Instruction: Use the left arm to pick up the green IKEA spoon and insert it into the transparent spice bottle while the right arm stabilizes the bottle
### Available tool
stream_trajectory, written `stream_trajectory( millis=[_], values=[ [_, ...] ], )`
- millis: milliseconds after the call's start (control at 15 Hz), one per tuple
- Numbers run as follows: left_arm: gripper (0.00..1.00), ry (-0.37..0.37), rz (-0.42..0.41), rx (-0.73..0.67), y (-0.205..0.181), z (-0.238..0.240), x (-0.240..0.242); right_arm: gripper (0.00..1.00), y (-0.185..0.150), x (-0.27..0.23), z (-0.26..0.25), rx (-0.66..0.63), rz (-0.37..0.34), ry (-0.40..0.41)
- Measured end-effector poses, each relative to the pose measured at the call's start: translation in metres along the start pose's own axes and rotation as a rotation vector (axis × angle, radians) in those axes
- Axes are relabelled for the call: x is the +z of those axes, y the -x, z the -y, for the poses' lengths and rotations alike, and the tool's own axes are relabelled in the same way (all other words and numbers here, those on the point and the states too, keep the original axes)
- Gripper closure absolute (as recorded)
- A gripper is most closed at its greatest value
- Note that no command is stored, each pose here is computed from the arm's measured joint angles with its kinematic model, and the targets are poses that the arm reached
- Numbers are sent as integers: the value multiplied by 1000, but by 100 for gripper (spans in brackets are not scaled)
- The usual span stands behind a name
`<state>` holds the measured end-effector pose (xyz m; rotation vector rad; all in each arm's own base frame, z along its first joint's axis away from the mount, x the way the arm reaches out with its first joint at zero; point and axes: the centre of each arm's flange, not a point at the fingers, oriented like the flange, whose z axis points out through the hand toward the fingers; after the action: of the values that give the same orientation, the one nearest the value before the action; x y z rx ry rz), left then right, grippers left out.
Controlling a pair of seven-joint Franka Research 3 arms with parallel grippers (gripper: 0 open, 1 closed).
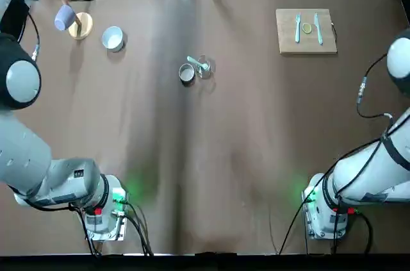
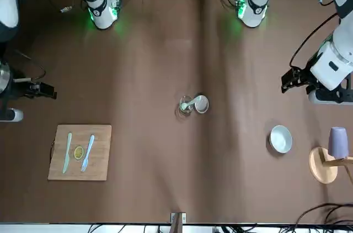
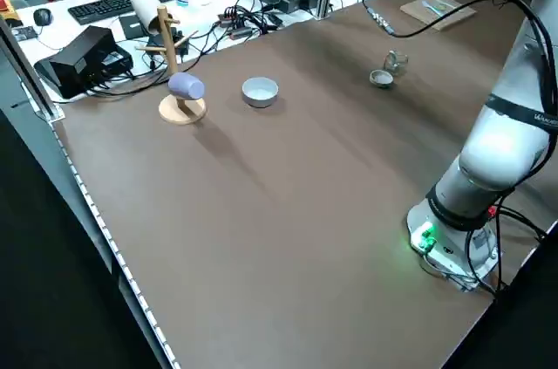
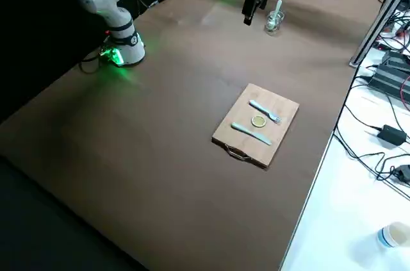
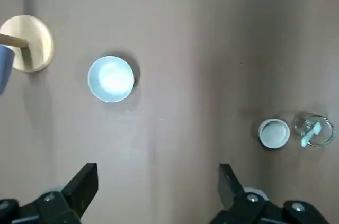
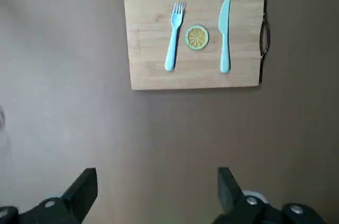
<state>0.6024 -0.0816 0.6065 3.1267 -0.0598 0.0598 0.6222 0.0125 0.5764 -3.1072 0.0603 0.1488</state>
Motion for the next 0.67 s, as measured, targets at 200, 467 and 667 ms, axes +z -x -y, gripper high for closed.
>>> stream_trajectory(
  millis=[200, 467, 667],
  values=[
    [0, -2, 5, 2, 2, -1, -1, 0, 21, 6, -6, -1, -16, 10],
    [0, -16, 11, -6, 2, 4, 0, 0, 29, 1, -28, -31, -21, 15],
    [0, -20, 11, -25, 3, 18, -3, 0, 29, 0, -33, -26, -22, 17]
  ],
)
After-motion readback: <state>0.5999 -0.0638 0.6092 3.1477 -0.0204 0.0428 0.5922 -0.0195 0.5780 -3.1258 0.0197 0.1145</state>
